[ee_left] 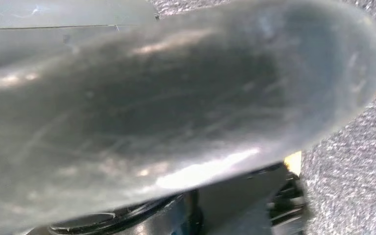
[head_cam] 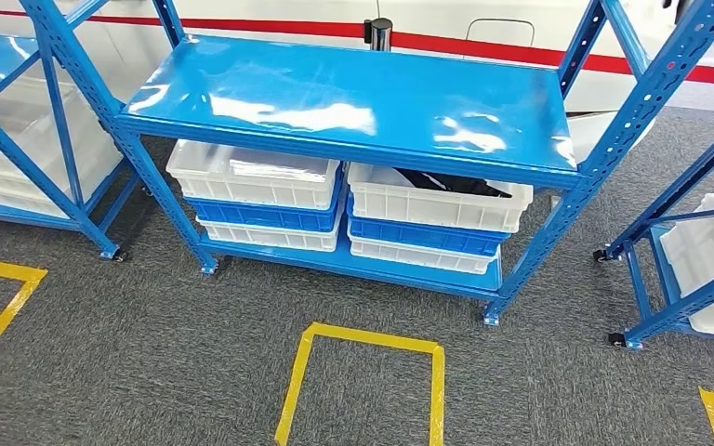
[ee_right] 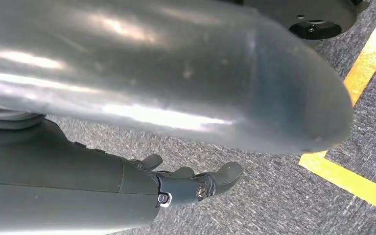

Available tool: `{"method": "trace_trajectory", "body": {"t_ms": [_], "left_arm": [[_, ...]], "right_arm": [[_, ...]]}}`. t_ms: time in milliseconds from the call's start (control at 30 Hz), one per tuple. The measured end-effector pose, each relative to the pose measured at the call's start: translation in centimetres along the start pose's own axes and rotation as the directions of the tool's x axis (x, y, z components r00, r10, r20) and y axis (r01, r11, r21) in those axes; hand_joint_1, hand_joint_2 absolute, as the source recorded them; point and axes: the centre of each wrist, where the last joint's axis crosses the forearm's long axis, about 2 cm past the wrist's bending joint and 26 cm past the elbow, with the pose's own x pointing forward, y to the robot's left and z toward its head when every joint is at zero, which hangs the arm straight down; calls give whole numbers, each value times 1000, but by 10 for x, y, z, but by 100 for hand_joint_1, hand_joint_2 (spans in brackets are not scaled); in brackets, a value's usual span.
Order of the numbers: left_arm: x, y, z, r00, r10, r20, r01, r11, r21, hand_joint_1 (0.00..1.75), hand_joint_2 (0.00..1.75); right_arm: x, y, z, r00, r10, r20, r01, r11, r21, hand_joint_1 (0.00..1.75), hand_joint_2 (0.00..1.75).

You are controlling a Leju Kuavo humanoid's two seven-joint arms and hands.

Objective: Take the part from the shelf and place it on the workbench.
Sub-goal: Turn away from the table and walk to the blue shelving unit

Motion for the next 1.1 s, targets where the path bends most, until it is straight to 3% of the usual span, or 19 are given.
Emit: {"method": "trace_trajectory", "body": {"t_ms": [1100], "left_arm": [[1, 1, -1, 1000, 1, 29, -1, 1000, -17, 0, 0]], "right_arm": [[-1, -1, 0, 1000, 24, 5, -24, 1000, -1, 0, 0]]}}
